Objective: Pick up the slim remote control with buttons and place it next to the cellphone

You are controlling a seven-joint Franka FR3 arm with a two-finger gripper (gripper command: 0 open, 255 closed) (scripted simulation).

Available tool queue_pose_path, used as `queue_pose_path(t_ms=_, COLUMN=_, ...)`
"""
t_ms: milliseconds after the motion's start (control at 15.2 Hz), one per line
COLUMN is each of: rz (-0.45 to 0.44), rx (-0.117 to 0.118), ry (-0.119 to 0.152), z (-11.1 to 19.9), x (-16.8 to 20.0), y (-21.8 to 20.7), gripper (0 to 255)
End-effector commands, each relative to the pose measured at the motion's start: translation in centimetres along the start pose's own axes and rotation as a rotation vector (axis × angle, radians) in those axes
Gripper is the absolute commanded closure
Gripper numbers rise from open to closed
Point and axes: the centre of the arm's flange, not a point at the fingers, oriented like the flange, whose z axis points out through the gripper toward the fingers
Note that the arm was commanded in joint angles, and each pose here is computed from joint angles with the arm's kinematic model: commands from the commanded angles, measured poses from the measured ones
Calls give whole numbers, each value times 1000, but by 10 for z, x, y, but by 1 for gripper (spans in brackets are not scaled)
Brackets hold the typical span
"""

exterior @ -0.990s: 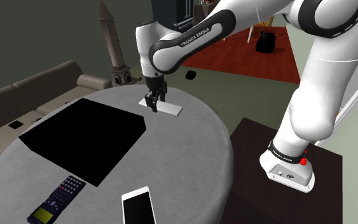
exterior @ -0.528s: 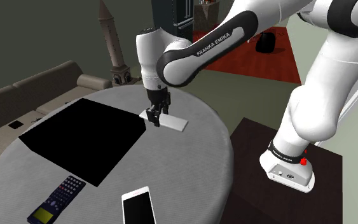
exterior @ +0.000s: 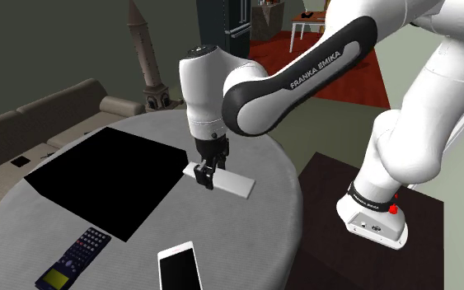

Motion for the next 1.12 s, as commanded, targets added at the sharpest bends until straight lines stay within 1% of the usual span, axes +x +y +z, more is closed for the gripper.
queue_pose_path(t_ms=0, rz=1, rx=0, ry=1, z=-3, x=-18, y=-20, gripper=255)
queue_pose_path(t_ms=66, rz=1, rx=0, ry=1, z=-3, x=-34, y=-39, gripper=255)
queue_pose_path(t_ms=990, rz=1, rx=0, ry=1, z=70, x=-33, y=-39, gripper=255)
queue_pose_path(t_ms=1056, rz=1, rx=0, ry=1, z=71, x=-33, y=-39, gripper=255)
